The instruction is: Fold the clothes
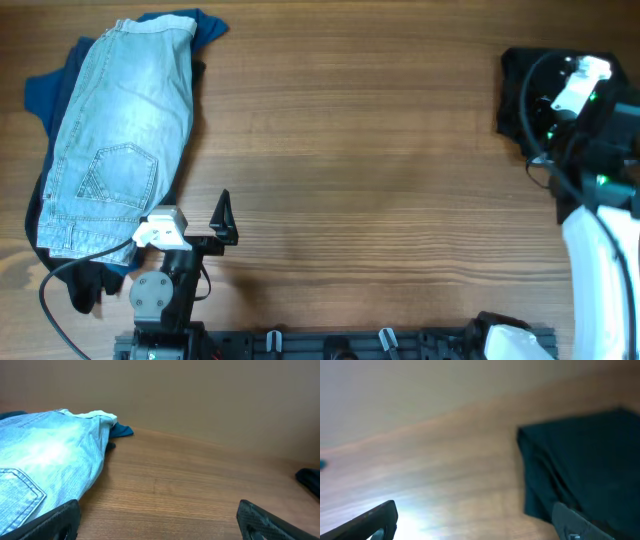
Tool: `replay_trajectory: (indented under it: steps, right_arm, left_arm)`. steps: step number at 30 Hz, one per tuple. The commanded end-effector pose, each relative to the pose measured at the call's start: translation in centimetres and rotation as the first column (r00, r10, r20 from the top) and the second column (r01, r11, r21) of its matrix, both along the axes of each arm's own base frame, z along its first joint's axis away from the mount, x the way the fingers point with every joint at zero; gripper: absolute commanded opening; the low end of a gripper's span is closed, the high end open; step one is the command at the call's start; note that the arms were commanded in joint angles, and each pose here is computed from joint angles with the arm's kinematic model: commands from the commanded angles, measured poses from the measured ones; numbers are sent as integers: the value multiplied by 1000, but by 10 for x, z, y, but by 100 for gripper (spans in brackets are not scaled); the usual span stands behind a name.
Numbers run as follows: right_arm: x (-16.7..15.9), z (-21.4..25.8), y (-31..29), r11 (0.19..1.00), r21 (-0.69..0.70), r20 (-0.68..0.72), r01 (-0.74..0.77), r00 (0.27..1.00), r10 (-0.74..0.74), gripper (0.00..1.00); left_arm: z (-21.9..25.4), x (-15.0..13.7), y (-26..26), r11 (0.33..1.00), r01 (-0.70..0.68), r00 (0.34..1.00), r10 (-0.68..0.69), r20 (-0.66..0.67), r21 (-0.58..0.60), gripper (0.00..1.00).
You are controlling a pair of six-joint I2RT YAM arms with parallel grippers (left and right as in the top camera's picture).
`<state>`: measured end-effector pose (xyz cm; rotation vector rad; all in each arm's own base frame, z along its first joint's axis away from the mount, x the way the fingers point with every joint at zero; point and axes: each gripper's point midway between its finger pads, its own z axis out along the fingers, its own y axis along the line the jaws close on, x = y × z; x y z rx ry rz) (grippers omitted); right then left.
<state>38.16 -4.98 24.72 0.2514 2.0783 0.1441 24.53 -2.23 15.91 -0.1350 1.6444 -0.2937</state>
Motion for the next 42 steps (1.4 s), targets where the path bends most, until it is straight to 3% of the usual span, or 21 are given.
replay_trajectory:
  steps: [1,4,6,10,15,20,28,42]
  right_arm:
    - [-12,42,33,987,-145,102,-65,992,80,100]
    - [-29,60,68,959,-228,172,-166,963,208,100]
    - [-56,77,93,942,-240,288,-234,909,300,100]
    - [-89,71,120,837,-407,361,-366,777,516,100]
    - [-114,44,120,835,-453,466,-311,716,520,100]
    - [-126,15,103,916,-331,559,-226,735,384,100]
    - [-136,-36,108,908,-331,550,-257,730,407,100]
    - [-143,-52,103,913,-330,540,-240,745,391,100]
  left_arm:
    - [-1,0,3,1000,-18,1000,18,0,-15,100]
    - [-1,0,3,1000,-18,1000,18,0,-15,100]
    - [-1,0,3,1000,-18,1000,18,0,-15,100]
    - [-1,0,3,1000,-18,1000,18,0,-15,100]
    - [-1,0,3,1000,-18,1000,18,0,-15,100]
    - [-1,0,3,1000,-18,1000,18,0,-15,100]
    - [-1,0,3,1000,-18,1000,18,0,-15,100]
    - [-1,0,3,1000,-18,1000,18,-1,-15,100]
